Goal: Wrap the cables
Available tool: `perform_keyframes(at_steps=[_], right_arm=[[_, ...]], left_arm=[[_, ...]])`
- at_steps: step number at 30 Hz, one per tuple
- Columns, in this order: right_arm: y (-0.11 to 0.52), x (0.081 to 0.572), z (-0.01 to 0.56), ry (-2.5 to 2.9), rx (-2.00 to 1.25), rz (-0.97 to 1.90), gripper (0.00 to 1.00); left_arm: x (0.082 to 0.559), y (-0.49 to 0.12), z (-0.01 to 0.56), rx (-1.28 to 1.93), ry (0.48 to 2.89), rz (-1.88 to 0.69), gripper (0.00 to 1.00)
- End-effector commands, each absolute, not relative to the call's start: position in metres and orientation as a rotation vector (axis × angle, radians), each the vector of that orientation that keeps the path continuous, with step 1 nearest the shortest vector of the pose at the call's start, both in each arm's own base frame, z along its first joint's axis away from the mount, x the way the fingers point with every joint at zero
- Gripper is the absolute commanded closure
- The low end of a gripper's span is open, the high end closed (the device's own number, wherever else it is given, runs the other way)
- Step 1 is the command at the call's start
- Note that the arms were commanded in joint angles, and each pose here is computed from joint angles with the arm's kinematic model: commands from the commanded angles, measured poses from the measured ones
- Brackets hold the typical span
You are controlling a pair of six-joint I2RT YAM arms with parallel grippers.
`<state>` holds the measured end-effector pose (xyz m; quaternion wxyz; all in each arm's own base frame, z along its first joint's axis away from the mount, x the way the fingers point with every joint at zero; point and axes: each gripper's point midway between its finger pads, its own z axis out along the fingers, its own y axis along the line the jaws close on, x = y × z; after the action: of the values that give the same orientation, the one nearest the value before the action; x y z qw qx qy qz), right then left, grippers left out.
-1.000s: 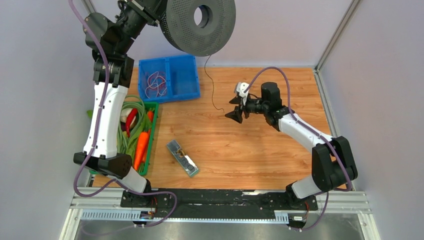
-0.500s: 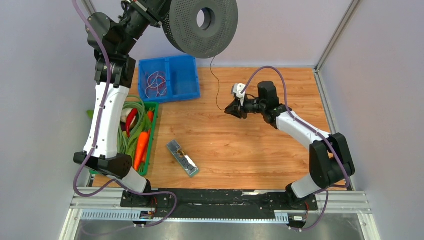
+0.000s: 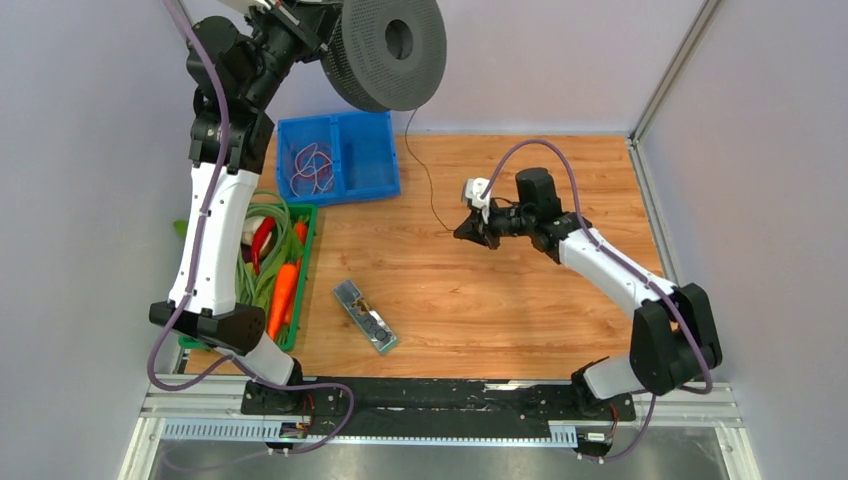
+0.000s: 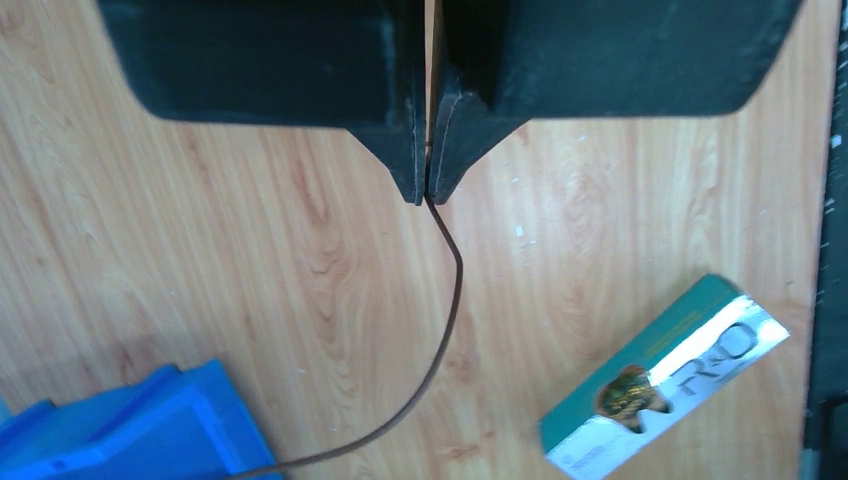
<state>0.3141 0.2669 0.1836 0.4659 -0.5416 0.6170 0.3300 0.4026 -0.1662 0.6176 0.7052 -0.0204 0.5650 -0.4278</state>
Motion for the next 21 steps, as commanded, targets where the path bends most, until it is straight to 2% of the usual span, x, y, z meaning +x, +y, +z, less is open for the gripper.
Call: perform_keyframes(at_steps=[1,5,11,21], right_arm=[[0.264,0.265,0.2,1.441,-1.495,0.79,1.0],[0.261,0.23,0.216,1.377,-1.589,0.773,1.0],[0.268,0.194,0.261,1.19,-1.694,0.719,1.0],[0.289,0.228,0.359,1.031,-1.571,0.568,1.0]], left_arm=[[0.433,-0.128,0.584,-0.244,1.388,-0.687,1.0],[0.462,-0.109,0.535,-0.377,1.523,-0.513,1.0],[0.476,-0.134,0.483,-0.291,1.663,-0.429,1.0],[0.44,-0.214,0.4,0.014,1.862,-0.572,1.0]])
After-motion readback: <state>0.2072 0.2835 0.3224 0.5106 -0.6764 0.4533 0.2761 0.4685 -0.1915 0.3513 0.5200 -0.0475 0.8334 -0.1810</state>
